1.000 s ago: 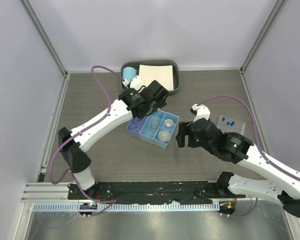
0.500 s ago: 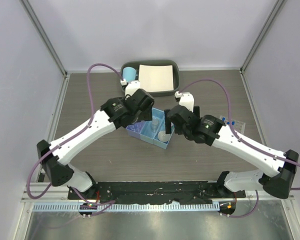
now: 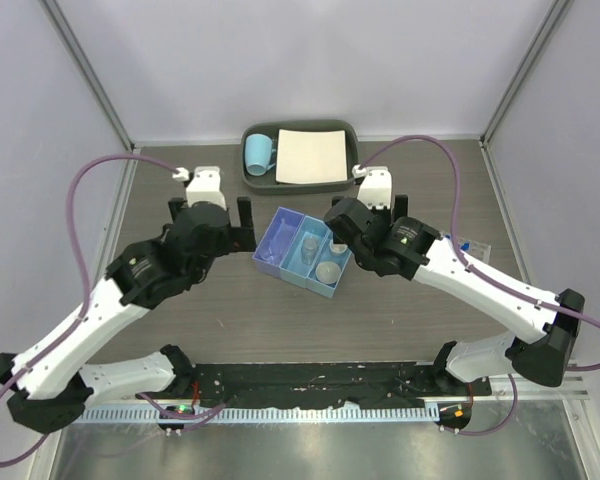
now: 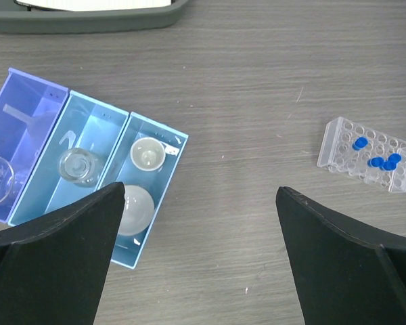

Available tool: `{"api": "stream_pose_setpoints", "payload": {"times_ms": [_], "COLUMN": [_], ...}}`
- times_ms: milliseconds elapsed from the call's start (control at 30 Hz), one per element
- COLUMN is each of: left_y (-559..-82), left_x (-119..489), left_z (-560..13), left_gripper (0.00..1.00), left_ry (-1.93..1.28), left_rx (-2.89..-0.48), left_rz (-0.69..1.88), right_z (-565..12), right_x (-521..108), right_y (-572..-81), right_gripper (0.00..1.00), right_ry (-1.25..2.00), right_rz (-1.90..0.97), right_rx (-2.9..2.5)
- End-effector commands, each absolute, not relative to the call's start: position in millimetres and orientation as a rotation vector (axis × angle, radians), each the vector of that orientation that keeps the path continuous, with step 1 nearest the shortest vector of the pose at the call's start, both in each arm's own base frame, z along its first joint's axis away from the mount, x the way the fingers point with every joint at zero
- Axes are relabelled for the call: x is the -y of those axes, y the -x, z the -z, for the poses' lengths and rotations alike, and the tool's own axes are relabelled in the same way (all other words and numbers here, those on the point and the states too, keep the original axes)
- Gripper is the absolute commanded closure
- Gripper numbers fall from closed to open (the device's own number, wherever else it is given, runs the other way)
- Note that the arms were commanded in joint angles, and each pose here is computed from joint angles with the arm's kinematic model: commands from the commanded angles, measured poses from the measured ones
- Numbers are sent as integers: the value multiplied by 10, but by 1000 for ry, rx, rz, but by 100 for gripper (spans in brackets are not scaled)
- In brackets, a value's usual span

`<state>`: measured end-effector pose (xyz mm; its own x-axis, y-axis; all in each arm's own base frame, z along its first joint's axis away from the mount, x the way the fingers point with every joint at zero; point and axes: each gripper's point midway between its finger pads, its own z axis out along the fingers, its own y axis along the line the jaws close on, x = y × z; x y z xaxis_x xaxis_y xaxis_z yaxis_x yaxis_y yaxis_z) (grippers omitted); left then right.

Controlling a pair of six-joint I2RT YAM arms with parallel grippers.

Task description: Organize the chemistry lab equipment

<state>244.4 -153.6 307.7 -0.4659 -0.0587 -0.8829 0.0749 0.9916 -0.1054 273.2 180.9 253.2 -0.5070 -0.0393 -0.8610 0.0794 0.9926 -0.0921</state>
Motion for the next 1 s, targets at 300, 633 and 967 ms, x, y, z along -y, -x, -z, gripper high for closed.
{"api": "stream_pose_setpoints", "payload": {"times_ms": [300,633,967], "left_y": [-2252,-2177,-2162], "left_x": [960,861,853], "left_z": [-3499,-3486,-3497], "left_gripper": [0,0,0], "left_ry": [48,48,50], "left_rx": [-1774,-1775,-1775], "left_rz": [175,168,174], "right_z": [-3378,-3480,-3535], "right_x": [-1623,-1578,-1544], "right_y": [-2903,-2838,-2869], "right_gripper": [0,0,0], "right_ry": [-205,-269,-229], "right_rz": [129,44,150], "right_rx": [-1846,-1827,-1839]}}
